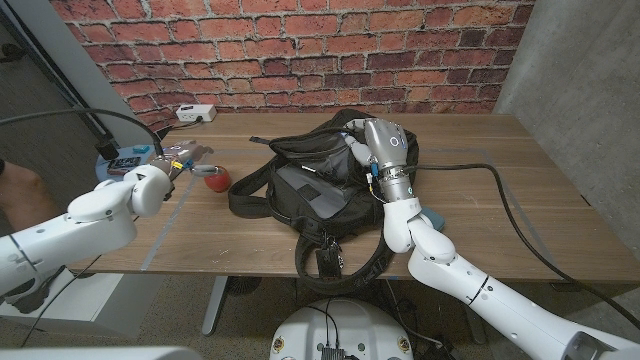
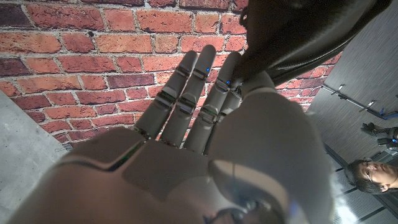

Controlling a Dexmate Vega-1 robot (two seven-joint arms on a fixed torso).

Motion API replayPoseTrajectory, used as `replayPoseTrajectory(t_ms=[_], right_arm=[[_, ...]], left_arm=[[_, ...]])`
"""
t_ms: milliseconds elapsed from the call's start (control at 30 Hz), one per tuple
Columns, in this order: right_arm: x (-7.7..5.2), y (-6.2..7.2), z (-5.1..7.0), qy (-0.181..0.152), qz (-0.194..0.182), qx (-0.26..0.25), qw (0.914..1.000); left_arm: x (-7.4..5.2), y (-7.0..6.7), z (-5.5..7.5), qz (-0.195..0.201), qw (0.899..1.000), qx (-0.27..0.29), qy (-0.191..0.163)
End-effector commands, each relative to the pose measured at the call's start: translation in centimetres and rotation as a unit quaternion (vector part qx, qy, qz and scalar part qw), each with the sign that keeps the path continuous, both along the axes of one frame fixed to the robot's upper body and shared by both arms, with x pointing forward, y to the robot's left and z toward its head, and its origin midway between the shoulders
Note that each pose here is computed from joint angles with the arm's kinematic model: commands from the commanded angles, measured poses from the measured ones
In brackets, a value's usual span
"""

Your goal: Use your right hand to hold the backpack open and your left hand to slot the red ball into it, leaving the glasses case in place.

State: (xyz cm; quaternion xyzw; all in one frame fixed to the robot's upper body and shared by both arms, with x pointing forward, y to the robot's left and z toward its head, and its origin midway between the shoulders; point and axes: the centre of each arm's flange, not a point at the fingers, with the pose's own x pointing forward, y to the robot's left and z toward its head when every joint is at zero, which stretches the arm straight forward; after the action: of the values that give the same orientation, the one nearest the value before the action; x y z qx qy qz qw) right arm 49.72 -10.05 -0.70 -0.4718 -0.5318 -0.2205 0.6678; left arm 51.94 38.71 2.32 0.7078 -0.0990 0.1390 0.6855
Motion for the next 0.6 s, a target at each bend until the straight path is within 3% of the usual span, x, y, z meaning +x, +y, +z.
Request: replayPoseTrajectory(t_ms=[33,233,600], right_arm=[[0.2,-0.3,-0.2,0.007,0.000,0.002,1.0000],[0.3,-0.5,-0.2,0.011,0.002,0.000,0.9999],[0.8,-1.0,-0.3,0.019,0.006,0.003,0.9998]], left_arm=[[1.1,0.5,0.0,0.030,0.999,0.003,0.019],[1.6,0.1,-0.1,0.034,0.999,0.011,0.012],[2.5,-1.3,-0.7,0.031,0.997,0.036,-0.062]])
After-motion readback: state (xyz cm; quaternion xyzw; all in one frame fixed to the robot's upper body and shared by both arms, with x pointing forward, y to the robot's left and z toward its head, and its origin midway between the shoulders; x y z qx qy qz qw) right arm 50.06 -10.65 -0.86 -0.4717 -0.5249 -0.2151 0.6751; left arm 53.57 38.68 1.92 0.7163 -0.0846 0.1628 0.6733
